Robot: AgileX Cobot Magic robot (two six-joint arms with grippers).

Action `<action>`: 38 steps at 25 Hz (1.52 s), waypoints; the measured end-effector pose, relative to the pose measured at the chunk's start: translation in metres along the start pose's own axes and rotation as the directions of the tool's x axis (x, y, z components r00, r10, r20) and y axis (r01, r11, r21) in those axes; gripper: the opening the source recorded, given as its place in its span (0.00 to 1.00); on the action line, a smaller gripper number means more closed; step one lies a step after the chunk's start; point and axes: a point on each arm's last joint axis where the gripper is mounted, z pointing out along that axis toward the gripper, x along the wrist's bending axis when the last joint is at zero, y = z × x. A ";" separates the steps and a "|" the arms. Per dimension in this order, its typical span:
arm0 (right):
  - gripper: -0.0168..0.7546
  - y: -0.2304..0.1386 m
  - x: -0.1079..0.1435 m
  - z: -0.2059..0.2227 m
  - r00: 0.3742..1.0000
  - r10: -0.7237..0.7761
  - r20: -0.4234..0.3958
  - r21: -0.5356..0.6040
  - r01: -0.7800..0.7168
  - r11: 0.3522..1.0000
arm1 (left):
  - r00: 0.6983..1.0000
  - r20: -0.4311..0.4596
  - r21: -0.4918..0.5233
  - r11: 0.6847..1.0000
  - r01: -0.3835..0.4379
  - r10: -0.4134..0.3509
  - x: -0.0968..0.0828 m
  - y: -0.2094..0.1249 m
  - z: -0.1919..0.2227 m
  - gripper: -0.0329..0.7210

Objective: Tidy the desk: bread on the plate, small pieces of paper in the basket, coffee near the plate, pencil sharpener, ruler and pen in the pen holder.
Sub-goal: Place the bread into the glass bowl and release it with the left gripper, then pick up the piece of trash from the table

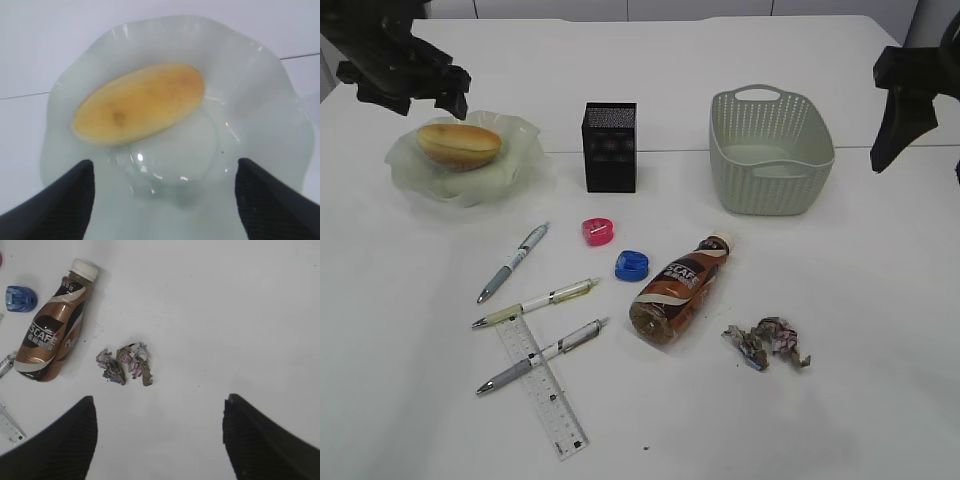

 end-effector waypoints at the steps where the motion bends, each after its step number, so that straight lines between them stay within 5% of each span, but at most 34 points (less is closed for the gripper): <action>1: 0.76 0.000 0.000 0.000 1.000 0.000 0.000 0.000 0.000 1.000 | 1.000 -0.001 0.011 1.000 0.001 -0.001 0.000 0.004 -0.009 0.88; 9: 0.76 0.000 0.002 0.000 1.000 0.005 -0.018 0.005 -0.005 1.000 | 0.999 0.017 0.281 0.959 0.023 -0.029 -0.002 0.000 -0.047 0.83; 20: 0.76 -0.003 0.009 -0.003 0.994 -0.040 -0.098 0.013 0.042 0.999 | 0.985 0.141 0.203 0.977 0.071 -0.101 -0.013 0.014 -0.120 0.80; 29: 0.76 -0.039 0.025 0.008 0.986 -0.123 -0.111 0.091 0.133 0.987 | 0.990 0.110 0.228 0.972 0.059 -0.086 -0.007 -0.026 -0.196 0.79; 38: 0.76 -0.040 0.035 0.032 0.977 -0.211 -0.040 0.147 0.215 0.966 | 0.990 0.118 0.160 0.985 0.060 -0.079 -0.004 -0.076 -0.284 0.78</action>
